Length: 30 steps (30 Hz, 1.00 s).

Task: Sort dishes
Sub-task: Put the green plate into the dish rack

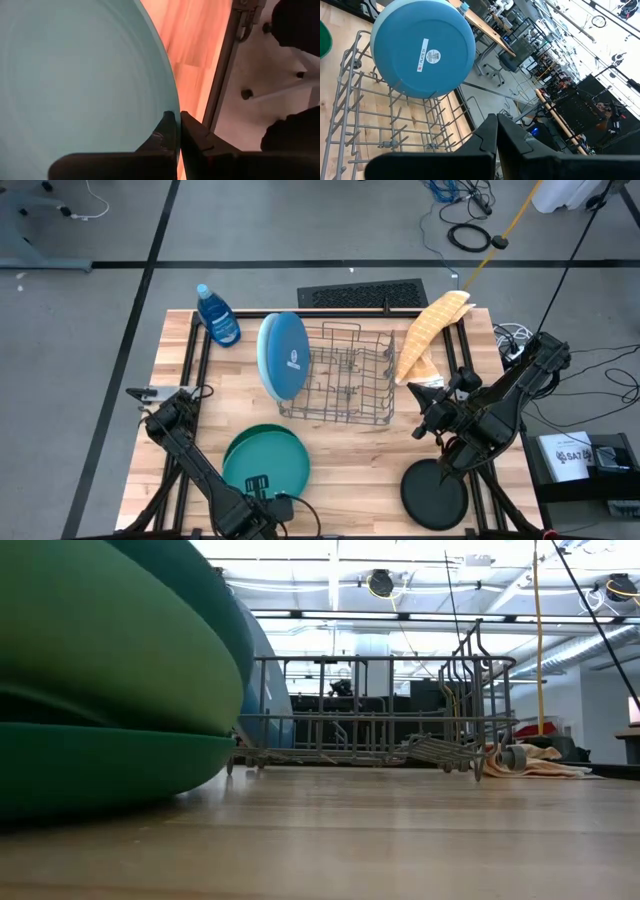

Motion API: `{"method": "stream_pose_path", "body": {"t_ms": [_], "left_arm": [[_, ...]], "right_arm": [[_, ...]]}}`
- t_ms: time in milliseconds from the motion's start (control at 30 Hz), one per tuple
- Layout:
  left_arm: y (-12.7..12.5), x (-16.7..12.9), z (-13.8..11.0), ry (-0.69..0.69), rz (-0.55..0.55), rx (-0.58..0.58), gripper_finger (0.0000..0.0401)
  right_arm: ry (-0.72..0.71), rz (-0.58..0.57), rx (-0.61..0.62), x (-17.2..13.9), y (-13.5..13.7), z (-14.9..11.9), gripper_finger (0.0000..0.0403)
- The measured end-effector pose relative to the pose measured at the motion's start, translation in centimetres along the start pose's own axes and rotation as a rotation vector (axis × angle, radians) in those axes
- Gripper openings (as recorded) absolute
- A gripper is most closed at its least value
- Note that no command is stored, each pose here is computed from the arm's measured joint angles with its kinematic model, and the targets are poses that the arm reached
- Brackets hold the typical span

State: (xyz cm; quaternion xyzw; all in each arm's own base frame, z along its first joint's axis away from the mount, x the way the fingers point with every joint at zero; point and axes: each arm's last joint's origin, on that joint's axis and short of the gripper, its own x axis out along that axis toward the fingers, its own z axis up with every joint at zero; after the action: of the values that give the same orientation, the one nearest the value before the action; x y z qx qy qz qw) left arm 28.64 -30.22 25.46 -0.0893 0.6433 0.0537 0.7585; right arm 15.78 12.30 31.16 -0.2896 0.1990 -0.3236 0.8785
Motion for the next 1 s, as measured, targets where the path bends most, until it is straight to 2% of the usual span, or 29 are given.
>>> {"method": "stream_pose_path", "body": {"t_ms": [133,400,500,633,833,1000], "left_arm": [[0.1,0.0,0.0,-0.010,0.013,-0.009,0.0002],[0.9,-0.1,-0.3,-0.033,0.127,-0.091,0.0002],[0.9,-0.5,-0.2,-0.058,0.130,-0.111,0.0001],[0.3,-2.5,0.1,-0.108,0.088,-0.116,0.0000],[-1.1,-8.3,0.6,-0.293,-0.074,-0.071,0.0000],[-1.2,-13.5,1.0,-0.677,-0.089,0.004,0.0000]], "right_arm": [[0.001,0.001,0.001,0.0,0.0,0.0,0.0000],[0.002,0.002,0.000,0.0,0.0,0.0,0.0000],[0.002,0.002,0.000,0.0,0.0,0.0,0.0000],[0.002,0.002,0.000,0.0,0.0,0.0,0.0000],[0.002,0.001,-0.003,0.0,0.0,0.0,0.0000],[0.002,0.002,0.000,0.0,0.0,0.0,0.0000]]}}
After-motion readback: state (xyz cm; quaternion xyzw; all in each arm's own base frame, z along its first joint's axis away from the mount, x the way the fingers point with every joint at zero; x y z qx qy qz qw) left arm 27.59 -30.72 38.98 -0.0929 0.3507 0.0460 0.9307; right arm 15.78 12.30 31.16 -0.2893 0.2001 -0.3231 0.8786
